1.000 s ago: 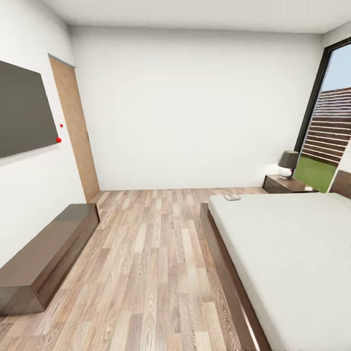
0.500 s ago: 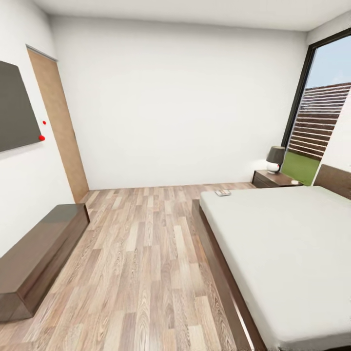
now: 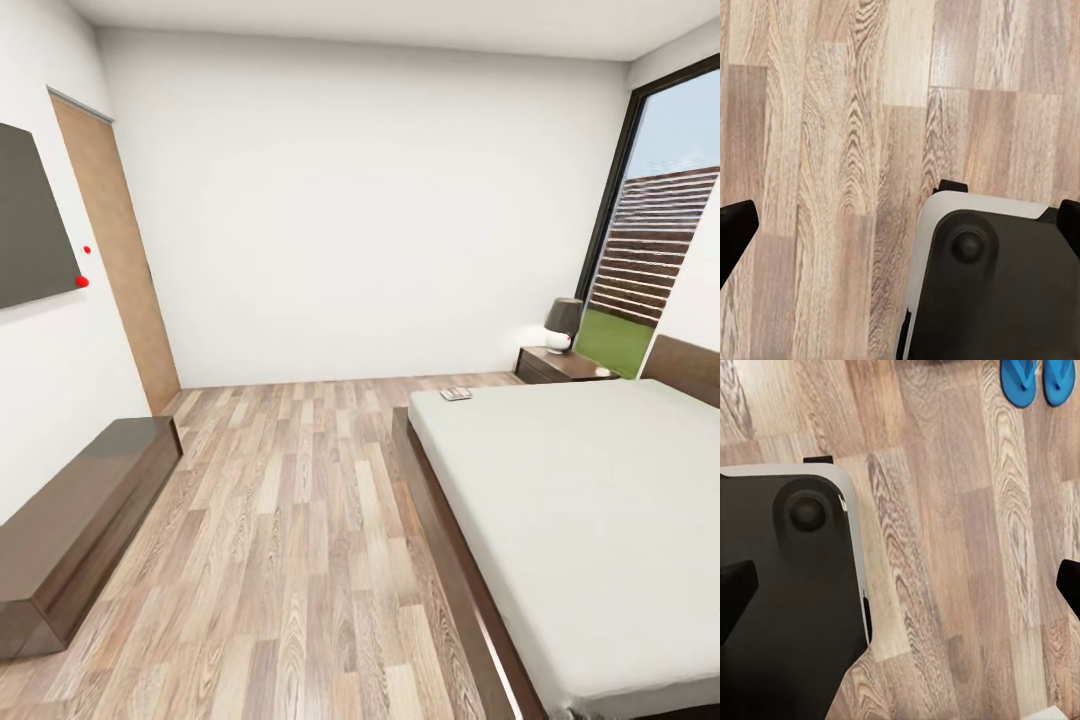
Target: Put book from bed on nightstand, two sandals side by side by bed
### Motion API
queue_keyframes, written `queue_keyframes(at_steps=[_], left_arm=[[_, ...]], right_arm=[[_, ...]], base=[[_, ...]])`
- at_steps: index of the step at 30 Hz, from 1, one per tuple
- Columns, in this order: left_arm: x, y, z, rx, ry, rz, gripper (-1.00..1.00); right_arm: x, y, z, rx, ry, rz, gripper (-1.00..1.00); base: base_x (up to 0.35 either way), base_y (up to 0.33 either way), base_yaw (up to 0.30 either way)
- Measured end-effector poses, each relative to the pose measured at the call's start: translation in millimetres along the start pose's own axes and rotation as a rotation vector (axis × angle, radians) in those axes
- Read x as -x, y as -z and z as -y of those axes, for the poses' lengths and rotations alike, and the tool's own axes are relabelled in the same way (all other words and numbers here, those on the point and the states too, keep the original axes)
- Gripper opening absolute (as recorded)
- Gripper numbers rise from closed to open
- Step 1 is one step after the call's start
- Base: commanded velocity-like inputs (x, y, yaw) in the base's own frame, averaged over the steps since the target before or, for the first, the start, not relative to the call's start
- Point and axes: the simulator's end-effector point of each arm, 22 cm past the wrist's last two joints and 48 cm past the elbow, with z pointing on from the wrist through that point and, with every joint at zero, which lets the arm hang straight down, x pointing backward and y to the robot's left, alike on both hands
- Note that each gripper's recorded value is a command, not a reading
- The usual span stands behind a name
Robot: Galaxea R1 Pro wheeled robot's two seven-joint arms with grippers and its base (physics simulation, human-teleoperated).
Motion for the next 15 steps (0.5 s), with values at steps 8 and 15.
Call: queue_keyframes(at_steps=[8, 15], left_arm=[[-0.1, 0.0, 0.0, 0.000, 0.001, -0.001, 1.00], [-0.1, 0.0, -0.4, 0.001, 0.002, -0.001, 1.00]], right_arm=[[-0.2, 0.1, -0.6, 0.001, 0.000, 0.000, 1.00], [-0.2, 0.1, -0.7, 0.001, 0.000, -0.001, 1.00]], base=[[0.000, 0.000, -0.003], [0.000, 0.000, 0.000]])
